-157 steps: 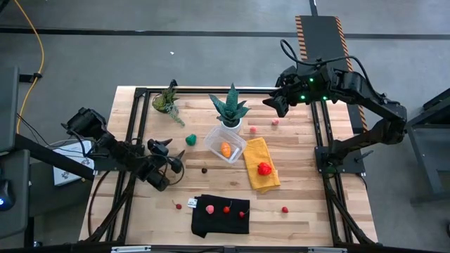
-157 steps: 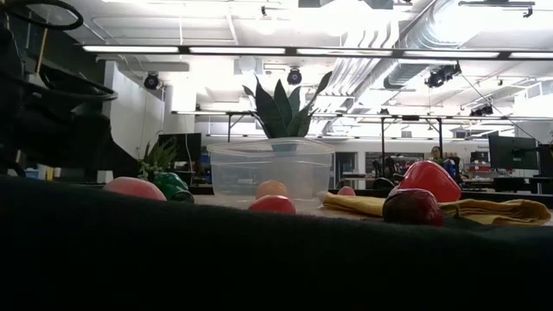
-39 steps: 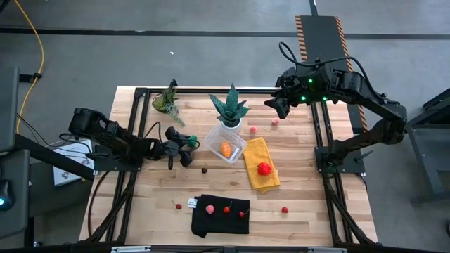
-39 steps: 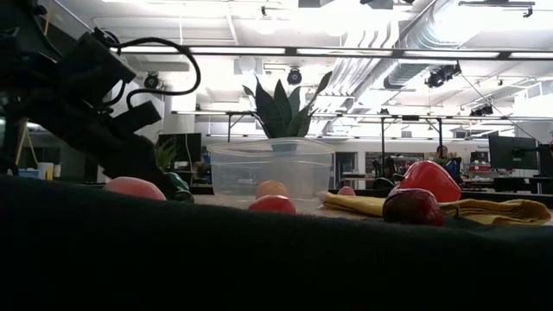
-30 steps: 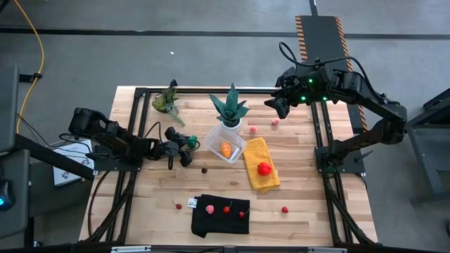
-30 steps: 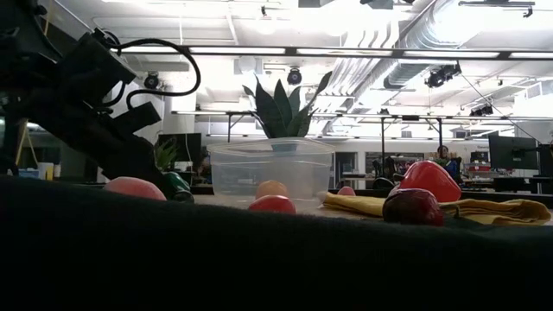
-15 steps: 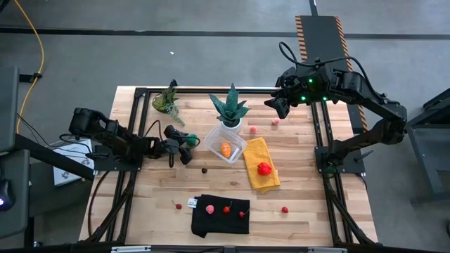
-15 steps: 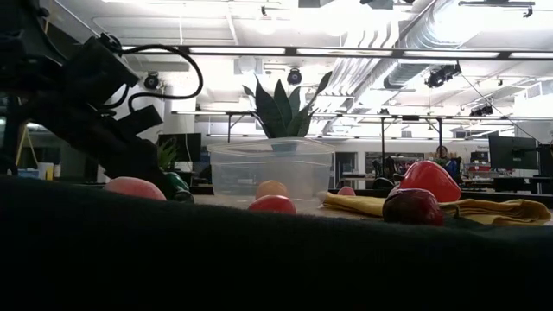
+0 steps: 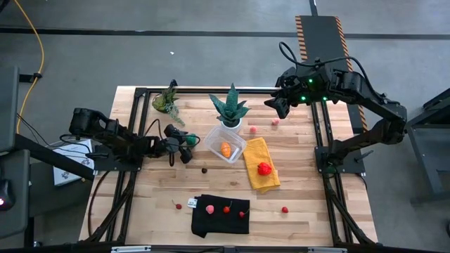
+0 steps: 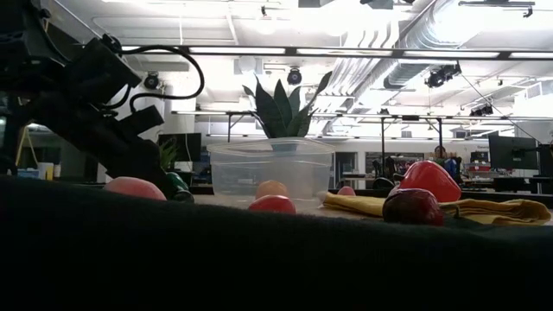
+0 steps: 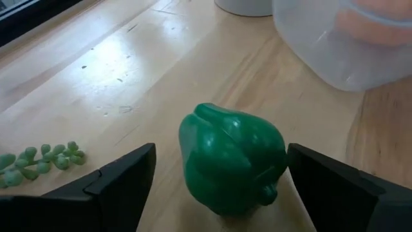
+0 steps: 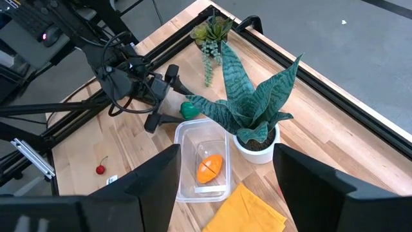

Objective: Pick and placing Produce into tupperware
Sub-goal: Put the green bell pepper into the transparent container

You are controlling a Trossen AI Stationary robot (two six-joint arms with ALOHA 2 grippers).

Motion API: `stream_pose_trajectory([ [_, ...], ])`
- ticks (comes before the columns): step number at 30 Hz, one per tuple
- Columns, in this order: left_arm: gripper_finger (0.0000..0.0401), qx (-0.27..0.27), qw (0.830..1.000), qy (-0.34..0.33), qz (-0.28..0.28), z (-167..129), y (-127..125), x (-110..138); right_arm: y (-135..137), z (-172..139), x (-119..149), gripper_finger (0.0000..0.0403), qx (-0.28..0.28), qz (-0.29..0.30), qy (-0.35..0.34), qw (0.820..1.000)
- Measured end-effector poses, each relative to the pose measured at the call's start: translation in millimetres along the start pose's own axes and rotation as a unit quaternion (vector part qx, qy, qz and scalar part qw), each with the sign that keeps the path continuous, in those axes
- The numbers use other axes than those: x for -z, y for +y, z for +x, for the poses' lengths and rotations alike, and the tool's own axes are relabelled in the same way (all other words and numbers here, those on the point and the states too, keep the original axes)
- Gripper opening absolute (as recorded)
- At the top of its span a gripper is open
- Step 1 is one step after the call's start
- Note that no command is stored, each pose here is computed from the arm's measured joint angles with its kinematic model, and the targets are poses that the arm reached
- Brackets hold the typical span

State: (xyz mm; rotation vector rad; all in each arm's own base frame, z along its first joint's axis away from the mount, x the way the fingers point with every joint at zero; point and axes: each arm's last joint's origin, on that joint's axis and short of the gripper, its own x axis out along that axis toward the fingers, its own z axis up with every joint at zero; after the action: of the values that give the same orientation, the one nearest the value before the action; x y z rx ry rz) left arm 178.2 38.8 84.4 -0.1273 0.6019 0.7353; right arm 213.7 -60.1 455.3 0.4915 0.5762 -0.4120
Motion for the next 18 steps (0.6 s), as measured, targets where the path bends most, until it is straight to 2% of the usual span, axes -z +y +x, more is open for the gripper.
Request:
stream_pose_trajectory([
  [6, 0.0340, 0.001, 1.000, -0.002, -0.001, 3.3, -1.5, 2.0, -0.2, 0.0, -0.1, 0.0238, 0.002, 0.000, -0.001, 1.000],
  [11, 0.0340, 0.003, 1.000, 0.002, -0.001, 17.8, -10.8, 1.7, -0.2, 0.0, -0.1, 0.0238, 0.003, 0.002, -0.002, 1.000],
  [18, 0.0340, -0.027, 1.000, -0.003, 0.012, 29.3, -18.6, -4.7, -0.2, 0.0, -0.1, 0.0238, 0.003, 0.010, -0.002, 1.000],
])
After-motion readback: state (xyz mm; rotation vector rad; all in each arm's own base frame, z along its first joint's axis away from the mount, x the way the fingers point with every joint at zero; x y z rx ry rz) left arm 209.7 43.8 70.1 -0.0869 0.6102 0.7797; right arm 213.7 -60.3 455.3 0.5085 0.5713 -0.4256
